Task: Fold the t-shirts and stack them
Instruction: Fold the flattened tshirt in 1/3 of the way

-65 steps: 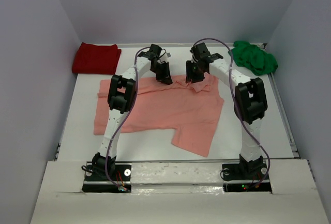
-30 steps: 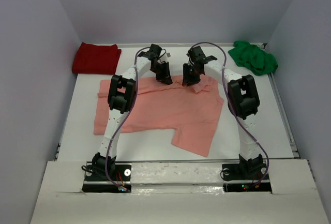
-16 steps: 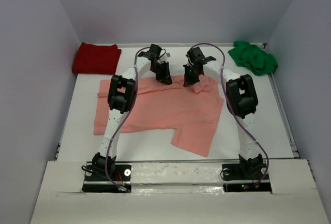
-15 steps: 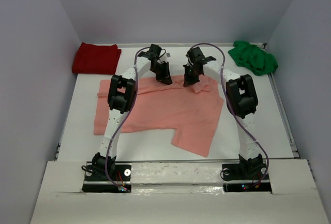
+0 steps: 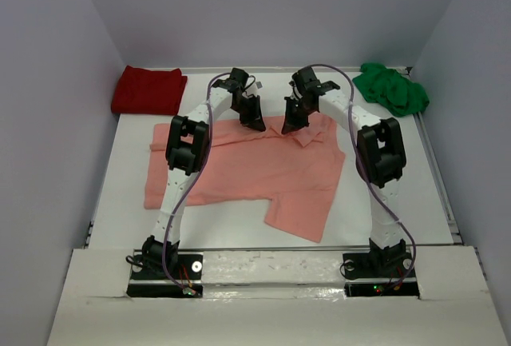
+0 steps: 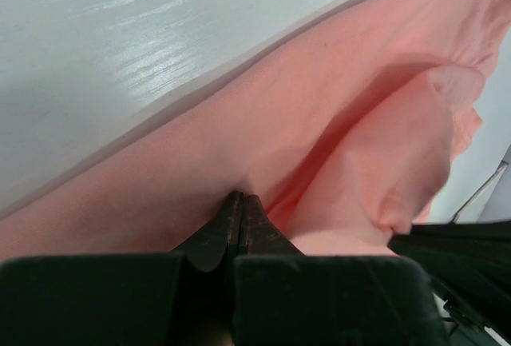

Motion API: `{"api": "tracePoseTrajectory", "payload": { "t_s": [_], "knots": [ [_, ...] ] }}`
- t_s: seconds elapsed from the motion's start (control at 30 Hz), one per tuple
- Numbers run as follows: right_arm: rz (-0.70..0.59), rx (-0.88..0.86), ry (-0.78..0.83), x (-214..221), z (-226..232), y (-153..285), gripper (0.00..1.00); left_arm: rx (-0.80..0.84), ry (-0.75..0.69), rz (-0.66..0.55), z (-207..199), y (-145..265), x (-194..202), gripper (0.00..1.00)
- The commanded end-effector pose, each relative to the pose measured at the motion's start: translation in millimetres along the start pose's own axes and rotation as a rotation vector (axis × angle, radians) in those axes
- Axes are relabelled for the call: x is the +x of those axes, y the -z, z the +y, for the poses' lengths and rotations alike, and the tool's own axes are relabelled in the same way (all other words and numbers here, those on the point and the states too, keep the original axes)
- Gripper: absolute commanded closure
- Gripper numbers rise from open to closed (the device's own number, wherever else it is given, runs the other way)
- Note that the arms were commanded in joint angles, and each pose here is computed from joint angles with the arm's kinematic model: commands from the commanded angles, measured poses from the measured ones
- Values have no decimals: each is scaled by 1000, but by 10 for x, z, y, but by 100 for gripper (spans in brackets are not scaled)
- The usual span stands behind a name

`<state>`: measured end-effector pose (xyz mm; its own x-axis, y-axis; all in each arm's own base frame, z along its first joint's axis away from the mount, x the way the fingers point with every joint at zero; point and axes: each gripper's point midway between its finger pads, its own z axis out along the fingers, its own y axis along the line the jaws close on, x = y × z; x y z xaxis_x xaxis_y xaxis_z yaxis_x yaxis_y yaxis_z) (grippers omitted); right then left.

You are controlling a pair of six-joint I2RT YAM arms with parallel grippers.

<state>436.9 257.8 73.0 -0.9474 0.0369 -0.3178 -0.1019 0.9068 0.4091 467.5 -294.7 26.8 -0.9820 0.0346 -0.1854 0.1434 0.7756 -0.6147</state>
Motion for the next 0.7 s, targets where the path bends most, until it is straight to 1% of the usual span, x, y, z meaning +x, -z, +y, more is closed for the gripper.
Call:
{"api": "tracePoseTrajectory", "payload": {
  "t_s": [0.0, 0.2, 0.3, 0.53, 0.67],
  "knots": [
    [18, -61, -32, 151, 299, 422, 100, -180, 59, 82, 614, -178, 257, 97],
    [142, -87, -77, 548, 354, 455, 100, -181, 57, 79, 609, -177, 267, 97],
    [231, -106, -107, 762, 391, 418, 100, -183, 55, 75, 611, -163, 256, 97],
    [340, -100, -98, 1007, 450, 330, 100, -185, 54, 76, 626, -176, 260, 97],
    [361, -120, -97, 1041, 523, 344, 100, -185, 52, 74, 617, -176, 256, 97]
  ]
}}
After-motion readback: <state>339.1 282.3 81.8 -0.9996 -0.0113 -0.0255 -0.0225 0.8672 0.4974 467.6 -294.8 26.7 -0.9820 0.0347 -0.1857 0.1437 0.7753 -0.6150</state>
